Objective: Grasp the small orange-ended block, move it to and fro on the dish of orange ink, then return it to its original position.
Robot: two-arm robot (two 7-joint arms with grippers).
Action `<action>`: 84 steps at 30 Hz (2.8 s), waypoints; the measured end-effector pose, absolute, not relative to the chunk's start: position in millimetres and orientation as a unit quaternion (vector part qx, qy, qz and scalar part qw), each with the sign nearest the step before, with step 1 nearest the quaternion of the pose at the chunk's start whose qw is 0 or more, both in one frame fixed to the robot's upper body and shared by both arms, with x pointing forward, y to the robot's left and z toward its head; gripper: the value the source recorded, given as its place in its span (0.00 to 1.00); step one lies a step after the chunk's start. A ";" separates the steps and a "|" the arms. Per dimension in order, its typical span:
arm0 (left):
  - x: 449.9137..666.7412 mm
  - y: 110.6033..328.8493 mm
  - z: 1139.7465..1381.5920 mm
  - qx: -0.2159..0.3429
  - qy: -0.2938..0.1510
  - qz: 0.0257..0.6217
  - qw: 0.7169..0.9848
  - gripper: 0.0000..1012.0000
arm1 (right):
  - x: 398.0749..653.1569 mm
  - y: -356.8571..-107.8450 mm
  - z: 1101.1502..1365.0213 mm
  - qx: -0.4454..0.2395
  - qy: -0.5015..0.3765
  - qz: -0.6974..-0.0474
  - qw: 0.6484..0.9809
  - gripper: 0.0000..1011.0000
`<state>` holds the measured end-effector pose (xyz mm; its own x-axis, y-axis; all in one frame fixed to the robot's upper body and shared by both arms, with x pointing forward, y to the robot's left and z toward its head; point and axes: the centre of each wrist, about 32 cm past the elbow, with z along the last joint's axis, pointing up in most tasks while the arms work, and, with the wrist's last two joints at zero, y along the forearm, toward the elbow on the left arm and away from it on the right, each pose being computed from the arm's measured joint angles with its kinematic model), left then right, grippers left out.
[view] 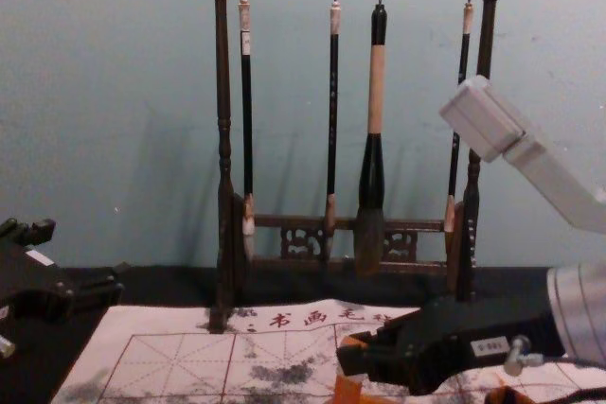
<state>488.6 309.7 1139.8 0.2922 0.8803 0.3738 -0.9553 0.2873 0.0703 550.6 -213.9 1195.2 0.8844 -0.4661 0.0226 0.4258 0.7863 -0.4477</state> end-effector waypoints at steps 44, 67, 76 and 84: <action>488.6 309.7 1139.8 0.142 -0.132 0.580 0.791 1.00 | 531.7 -231.0 1231.3 -0.188 0.030 -0.273 0.943 0.07; 488.6 309.6 1139.8 0.141 -0.132 0.580 0.791 1.00 | 500.4 -274.9 1240.2 -0.182 0.039 -0.345 0.920 0.07; 488.6 309.7 1139.8 0.141 -0.132 0.580 0.791 1.00 | 486.1 -288.3 1237.2 -0.191 0.054 -0.364 0.910 0.07; 488.6 309.7 1139.8 0.141 -0.132 0.580 0.791 1.00 | 479.1 -292.8 1232.1 -0.196 0.065 -0.370 0.906 0.07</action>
<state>488.6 309.7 1139.8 0.2923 0.8803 0.3737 -0.9552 0.2873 0.0703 479.1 -292.8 1232.1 0.7175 -0.6960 0.0273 0.6453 0.6494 -0.4024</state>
